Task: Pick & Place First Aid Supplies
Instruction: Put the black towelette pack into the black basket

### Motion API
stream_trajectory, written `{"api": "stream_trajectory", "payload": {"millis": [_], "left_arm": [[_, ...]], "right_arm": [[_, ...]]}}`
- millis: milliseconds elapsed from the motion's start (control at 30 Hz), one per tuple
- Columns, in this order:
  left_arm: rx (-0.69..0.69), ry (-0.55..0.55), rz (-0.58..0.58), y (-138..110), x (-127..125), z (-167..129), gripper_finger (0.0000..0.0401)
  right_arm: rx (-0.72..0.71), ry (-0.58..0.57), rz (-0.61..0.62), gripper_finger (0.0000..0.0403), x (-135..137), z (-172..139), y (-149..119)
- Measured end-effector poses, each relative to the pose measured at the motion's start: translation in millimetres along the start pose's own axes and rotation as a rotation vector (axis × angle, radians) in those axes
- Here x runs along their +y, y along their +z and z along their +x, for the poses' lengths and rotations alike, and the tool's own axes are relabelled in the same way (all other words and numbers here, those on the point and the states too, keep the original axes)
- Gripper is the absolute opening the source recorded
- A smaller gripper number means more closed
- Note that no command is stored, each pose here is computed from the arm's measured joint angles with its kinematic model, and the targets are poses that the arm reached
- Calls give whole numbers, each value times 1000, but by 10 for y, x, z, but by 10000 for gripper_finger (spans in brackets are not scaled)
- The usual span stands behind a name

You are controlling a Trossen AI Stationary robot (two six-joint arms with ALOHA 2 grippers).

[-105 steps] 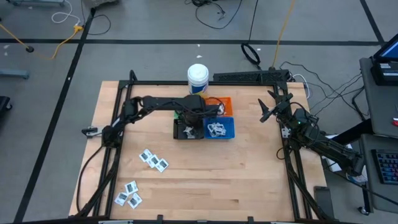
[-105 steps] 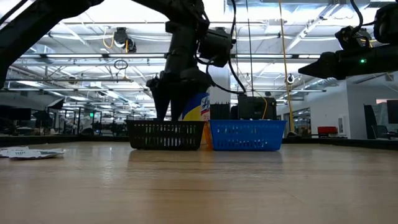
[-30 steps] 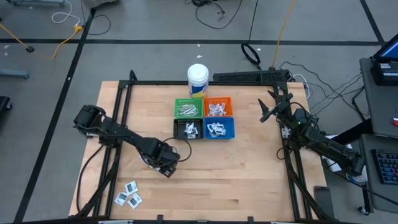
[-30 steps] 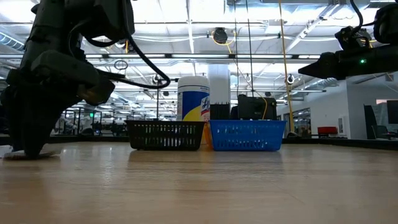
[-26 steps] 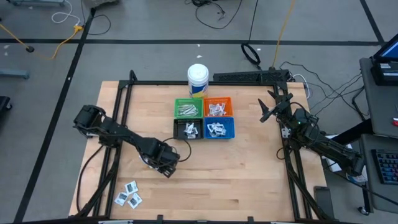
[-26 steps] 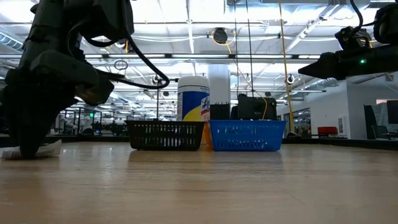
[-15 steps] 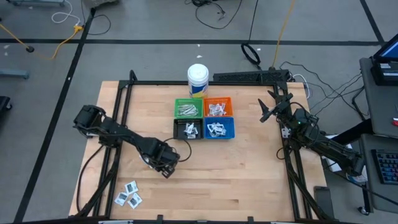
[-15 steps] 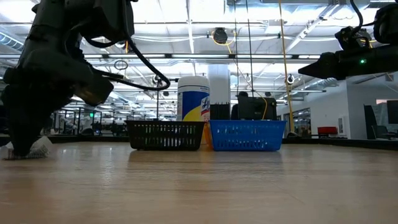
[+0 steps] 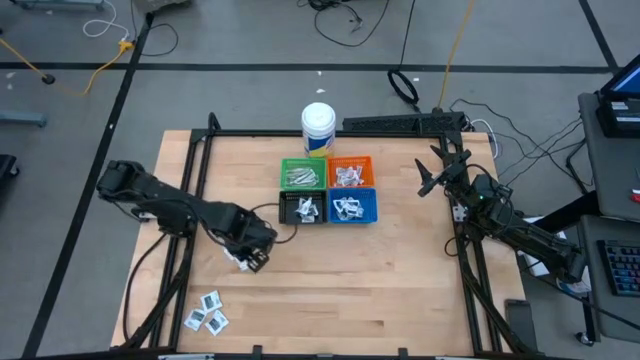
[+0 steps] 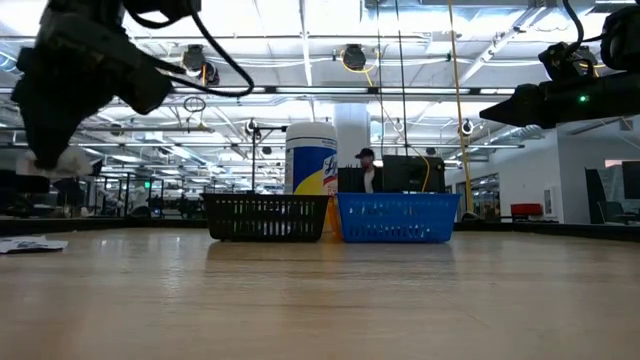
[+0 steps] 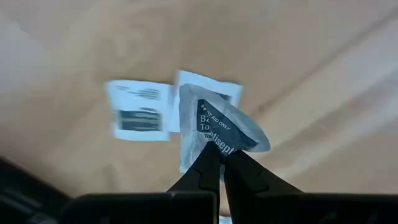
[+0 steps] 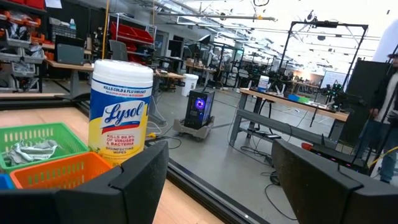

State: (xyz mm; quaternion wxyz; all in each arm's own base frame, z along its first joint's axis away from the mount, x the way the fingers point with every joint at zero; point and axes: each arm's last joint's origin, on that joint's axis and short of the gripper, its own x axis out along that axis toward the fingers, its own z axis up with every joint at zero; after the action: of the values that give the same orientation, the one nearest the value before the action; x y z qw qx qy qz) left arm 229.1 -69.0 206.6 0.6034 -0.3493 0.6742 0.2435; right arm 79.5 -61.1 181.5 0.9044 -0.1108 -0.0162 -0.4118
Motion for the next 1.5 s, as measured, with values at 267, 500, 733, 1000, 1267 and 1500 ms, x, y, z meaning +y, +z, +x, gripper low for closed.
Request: {"api": "stream_trajectory", "payload": {"millis": [267,500,733,1000,1267,1500], "left_arm": [[-8,97,43,453,-5,-200,4],[26,119,137,1066,-161,-247,4],[48,169,197,1593,-250,-315,4],[35,166,230,1968,-330,-361,4],[58,189,218,2056,-343,-195,4],[28,199,152,2091,-357,-151,49]], "right_arm": [[0,0,0,279,0,0,0],[0,0,0,279,0,0,0],[0,0,0,279,0,0,0],[0,0,0,279,0,0,0],[0,0,0,279,0,0,0],[0,0,0,279,0,0,0]]}}
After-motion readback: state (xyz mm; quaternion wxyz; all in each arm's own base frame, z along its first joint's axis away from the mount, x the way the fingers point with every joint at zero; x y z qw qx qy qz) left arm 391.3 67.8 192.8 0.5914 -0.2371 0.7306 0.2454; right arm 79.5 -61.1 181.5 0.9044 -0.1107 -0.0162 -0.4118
